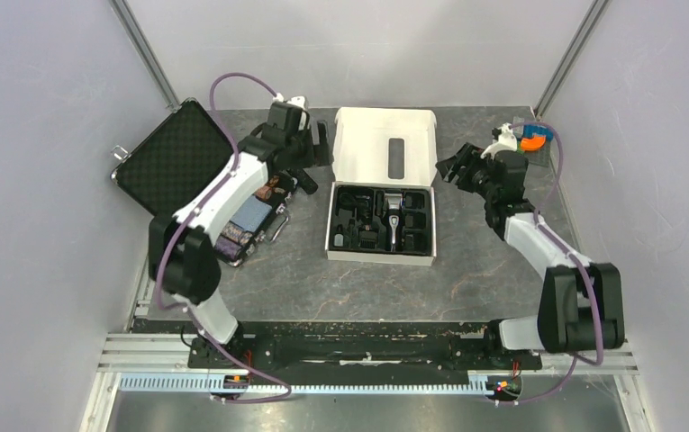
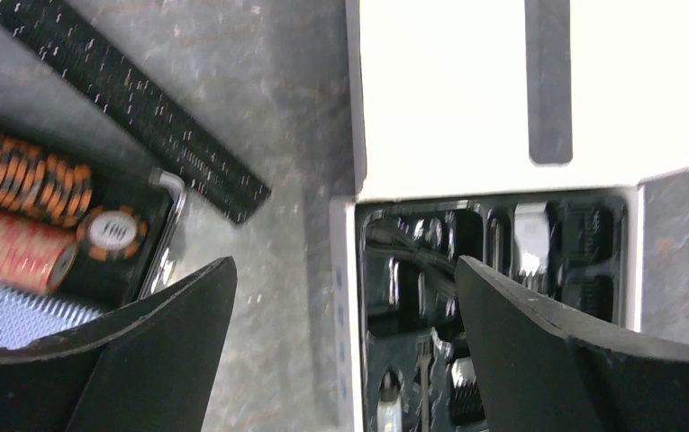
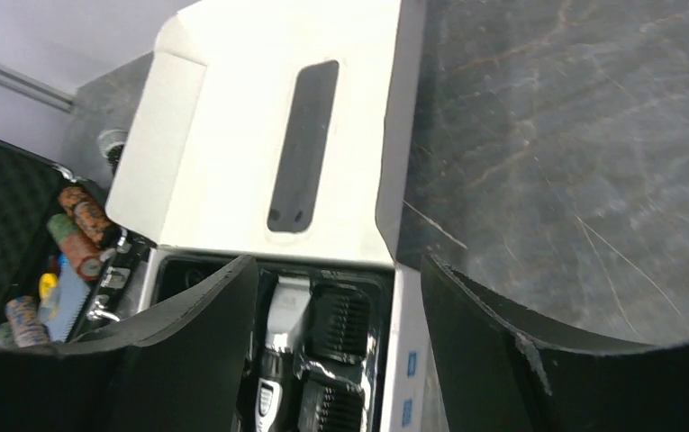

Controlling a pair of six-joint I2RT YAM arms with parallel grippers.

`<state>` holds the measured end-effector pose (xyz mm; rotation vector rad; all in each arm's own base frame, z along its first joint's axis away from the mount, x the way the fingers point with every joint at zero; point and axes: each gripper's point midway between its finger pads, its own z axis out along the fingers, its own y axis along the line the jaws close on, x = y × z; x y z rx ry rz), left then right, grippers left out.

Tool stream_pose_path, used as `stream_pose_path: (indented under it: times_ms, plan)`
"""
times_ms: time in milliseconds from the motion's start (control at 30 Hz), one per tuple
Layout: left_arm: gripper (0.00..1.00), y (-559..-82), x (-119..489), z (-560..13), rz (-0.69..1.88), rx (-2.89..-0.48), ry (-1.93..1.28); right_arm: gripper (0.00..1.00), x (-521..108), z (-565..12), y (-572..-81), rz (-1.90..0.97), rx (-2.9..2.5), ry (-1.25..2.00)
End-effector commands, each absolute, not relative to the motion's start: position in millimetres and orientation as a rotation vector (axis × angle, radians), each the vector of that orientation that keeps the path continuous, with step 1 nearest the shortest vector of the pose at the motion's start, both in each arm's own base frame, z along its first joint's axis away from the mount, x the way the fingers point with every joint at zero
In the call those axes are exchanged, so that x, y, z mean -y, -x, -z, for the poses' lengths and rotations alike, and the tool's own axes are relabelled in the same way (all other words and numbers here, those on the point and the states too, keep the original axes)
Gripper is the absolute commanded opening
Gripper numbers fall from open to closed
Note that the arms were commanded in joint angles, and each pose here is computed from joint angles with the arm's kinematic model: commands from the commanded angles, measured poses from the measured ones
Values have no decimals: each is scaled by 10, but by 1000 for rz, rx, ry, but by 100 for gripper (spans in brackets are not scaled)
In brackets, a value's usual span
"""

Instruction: Sort the hair-cutting tools

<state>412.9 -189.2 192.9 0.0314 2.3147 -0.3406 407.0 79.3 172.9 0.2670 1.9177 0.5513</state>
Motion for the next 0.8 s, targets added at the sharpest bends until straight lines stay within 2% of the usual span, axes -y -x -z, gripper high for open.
stream_pose_path:
  times_ms: [0, 100, 333, 600, 767]
  plan:
    - [97, -4569, 2132, -2053, 601, -2307, 58, 70, -899, -1887, -4336, -741, -1840, -237]
    - [96, -4836, 2213, -1929, 671, -2346, 74, 71, -1009, -1879, -4546, -864, -1825, -266]
    - [92, -5238, 2435, -1568, 912, -2419, 151, 72, -933, -1627, -5045, -912, -1856, -349]
    - [91, -5332, 2663, -1237, 1104, -2466, 194, 73, -965, -1262, -5256, -956, -1911, -404]
    - [90, -5339, 2770, -1327, 1217, -2420, 159, 72, -1042, -1297, -5346, -1014, -1899, -363]
